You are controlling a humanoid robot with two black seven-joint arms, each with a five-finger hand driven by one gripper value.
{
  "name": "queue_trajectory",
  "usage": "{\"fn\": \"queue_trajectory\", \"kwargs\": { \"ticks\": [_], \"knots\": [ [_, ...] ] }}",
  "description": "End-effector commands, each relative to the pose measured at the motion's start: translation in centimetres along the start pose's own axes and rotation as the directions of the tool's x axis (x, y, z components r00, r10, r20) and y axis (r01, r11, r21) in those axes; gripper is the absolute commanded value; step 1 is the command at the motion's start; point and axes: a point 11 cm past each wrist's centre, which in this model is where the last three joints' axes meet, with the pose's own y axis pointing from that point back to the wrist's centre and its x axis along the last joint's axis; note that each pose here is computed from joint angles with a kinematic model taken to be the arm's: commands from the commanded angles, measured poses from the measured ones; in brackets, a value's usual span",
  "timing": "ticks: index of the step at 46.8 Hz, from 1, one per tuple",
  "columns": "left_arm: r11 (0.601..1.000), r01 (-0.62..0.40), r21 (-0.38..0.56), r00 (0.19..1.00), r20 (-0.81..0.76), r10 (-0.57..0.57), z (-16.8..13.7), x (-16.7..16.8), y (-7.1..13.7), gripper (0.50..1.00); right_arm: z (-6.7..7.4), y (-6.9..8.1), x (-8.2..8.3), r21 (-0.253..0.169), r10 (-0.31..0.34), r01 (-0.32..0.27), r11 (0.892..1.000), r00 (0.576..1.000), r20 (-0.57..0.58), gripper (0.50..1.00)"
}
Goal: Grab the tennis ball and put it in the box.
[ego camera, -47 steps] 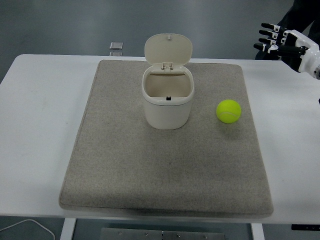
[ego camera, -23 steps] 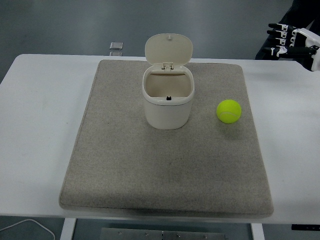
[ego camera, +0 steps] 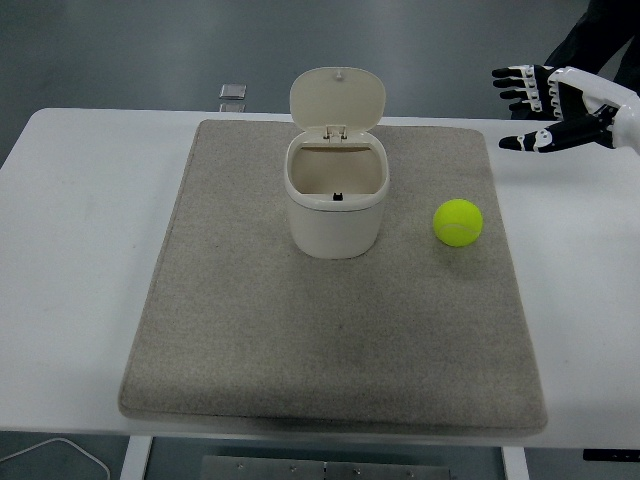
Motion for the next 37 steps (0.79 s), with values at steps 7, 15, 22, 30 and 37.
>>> {"fn": "queue_trajectory", "kwargs": {
  "ticks": [7,15,22,30,37],
  "knots": [
    [1.0,0.0,0.0,1.0,0.0,0.0,0.0,0.0,0.0,0.992,0.5,0.0,-1.8,-0.006,-0.087,0.086,0.996,0.991,-0.099,0.934],
    [1.0,0.0,0.0,1.0,0.0,0.0,0.0,0.0,0.0,0.992,0.7,-0.3,-3.5,-0.026,-0.152,0.15,0.988,0.972,-0.177,0.934],
    [1.0,0.0,0.0,1.0,0.0,0.0,0.0,0.0,0.0,0.992,1.2,-0.9,-4.8,-0.049,-0.193,0.187,0.981,0.95,-0.245,0.934],
    [1.0,0.0,0.0,1.0,0.0,0.0,0.0,0.0,0.0,0.992,1.9,-1.4,-6.4,-0.065,-0.232,0.223,0.973,0.931,-0.283,0.932],
    [1.0,0.0,0.0,1.0,0.0,0.0,0.0,0.0,0.0,0.992,3.1,-1.7,-7.5,-0.081,-0.22,0.205,0.975,0.915,-0.338,0.932]
  ]
}}
